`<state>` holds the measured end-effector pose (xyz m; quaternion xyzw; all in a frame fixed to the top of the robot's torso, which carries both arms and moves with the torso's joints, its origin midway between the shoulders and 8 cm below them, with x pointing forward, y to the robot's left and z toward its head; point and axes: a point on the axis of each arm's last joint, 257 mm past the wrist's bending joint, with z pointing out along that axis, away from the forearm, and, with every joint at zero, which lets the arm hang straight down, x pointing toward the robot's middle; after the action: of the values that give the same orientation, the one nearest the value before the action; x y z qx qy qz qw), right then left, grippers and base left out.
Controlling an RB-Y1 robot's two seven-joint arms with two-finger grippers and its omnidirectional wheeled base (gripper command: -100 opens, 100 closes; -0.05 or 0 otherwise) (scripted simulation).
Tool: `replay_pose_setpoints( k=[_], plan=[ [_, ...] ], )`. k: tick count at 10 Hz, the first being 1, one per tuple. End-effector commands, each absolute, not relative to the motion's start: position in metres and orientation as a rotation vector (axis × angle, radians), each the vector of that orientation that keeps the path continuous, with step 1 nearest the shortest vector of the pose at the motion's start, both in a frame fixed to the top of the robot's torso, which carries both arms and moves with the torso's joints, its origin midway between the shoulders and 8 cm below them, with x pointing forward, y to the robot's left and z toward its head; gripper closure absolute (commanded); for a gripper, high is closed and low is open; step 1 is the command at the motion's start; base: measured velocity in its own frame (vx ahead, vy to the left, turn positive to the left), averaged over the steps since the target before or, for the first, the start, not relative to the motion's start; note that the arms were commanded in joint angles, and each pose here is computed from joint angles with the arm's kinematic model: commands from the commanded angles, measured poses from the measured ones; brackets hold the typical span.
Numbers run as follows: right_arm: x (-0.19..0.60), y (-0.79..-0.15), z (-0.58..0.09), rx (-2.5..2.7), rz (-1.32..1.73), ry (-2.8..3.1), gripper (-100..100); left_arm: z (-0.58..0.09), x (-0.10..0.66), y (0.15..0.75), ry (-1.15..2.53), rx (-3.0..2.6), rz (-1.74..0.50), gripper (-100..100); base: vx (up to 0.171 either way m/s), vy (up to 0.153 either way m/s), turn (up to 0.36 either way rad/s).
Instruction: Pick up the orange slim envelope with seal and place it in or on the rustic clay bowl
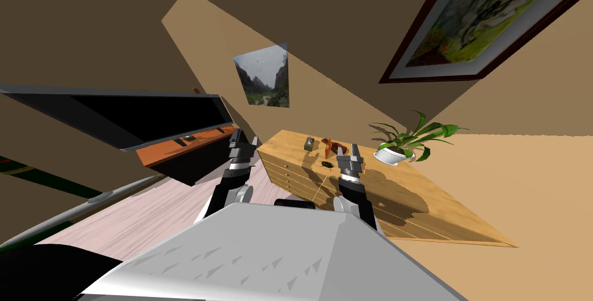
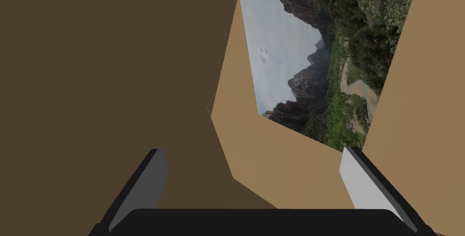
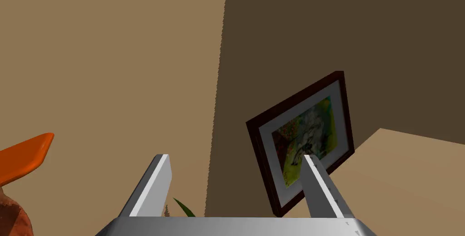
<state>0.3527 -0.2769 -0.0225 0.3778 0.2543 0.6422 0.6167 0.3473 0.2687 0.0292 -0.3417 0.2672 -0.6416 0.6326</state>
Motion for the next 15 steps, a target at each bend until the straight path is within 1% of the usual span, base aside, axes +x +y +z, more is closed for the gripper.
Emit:
replay_pose_setpoints(
  k=[1,8,15],
  plan=[
    [0.355,-0.275,-0.027,0.849,1.463,0.631,-100,0.029,0.347,0.269,0.611,-0.782,-1.468,0,-0.003,0.009,0.004],
    [0.378,-0.277,-0.075,0.734,1.239,0.918,-100,0.029,0.347,0.269,0.611,-0.782,-1.468,0,-0.016,0.034,0.008],
    [0.402,-0.314,-0.15,0.642,0.868,1.185,-100,0.029,0.347,0.269,0.611,-0.782,-1.468,0,-0.029,0.062,0.014]
  ],
)
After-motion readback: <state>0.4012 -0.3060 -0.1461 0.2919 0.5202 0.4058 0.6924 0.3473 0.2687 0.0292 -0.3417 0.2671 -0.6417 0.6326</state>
